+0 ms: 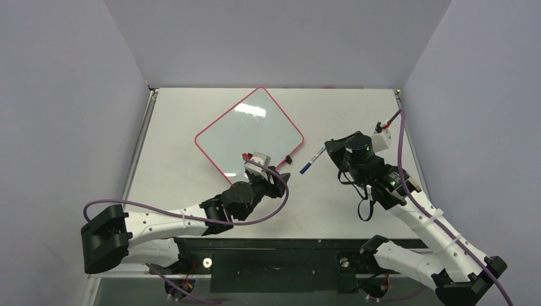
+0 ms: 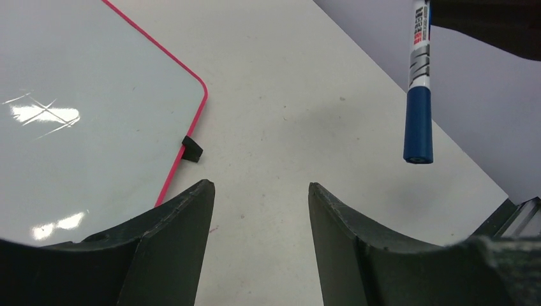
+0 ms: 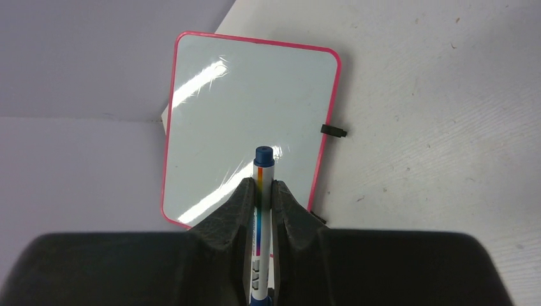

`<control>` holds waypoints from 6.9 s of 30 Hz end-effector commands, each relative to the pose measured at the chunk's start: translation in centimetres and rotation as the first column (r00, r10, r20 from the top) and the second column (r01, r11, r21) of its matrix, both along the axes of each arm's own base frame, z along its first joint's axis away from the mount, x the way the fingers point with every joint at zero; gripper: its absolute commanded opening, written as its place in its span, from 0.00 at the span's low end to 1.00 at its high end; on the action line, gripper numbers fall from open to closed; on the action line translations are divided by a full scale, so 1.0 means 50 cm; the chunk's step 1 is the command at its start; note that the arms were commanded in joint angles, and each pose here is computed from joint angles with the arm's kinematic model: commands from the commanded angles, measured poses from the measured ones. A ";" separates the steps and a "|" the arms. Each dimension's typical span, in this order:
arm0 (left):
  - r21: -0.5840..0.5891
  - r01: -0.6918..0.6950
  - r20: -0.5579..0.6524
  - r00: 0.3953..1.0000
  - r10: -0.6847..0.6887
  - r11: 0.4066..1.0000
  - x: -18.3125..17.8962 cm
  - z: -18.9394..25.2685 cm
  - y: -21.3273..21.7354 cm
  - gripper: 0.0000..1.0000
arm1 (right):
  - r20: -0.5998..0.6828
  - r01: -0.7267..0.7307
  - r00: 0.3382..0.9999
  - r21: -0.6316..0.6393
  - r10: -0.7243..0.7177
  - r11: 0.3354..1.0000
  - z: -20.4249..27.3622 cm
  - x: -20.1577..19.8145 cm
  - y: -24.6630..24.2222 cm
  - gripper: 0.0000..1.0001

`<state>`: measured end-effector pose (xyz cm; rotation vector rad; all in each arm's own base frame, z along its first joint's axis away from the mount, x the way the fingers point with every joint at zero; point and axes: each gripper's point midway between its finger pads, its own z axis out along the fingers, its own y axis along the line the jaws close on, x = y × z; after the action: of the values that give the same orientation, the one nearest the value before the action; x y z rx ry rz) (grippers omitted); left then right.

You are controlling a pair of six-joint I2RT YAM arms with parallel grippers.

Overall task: Write a sentence on the whiteboard
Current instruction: Pass from the right arm to the left, then open the pen cap of the whiteboard marker.

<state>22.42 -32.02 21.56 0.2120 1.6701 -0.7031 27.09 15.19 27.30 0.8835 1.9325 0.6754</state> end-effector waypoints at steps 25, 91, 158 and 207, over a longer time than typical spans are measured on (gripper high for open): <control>0.131 0.281 0.180 0.936 -0.301 0.951 -0.038 0.109 -0.125 0.62 | 0.006 0.022 1.000 -0.008 -0.022 1.000 0.024 0.026 0.008 0.00; 0.182 0.208 0.212 0.946 -0.244 0.961 0.017 0.105 -0.158 0.41 | -0.021 -0.009 1.000 -0.119 0.007 0.993 -0.022 0.022 0.007 0.00; 0.015 0.814 0.004 0.581 -0.814 0.581 -0.115 0.189 -0.016 0.00 | 0.504 -0.841 0.333 -0.222 0.797 0.493 0.174 -0.132 0.233 0.54; 0.046 0.836 -0.038 0.548 -0.836 0.546 -0.118 0.181 0.002 0.00 | 0.398 -0.917 0.198 -0.248 0.896 0.313 0.106 -0.203 0.253 0.10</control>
<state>16.22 -31.81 28.88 1.1121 1.5951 -1.3819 17.13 27.50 30.86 -0.5553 1.8768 1.4797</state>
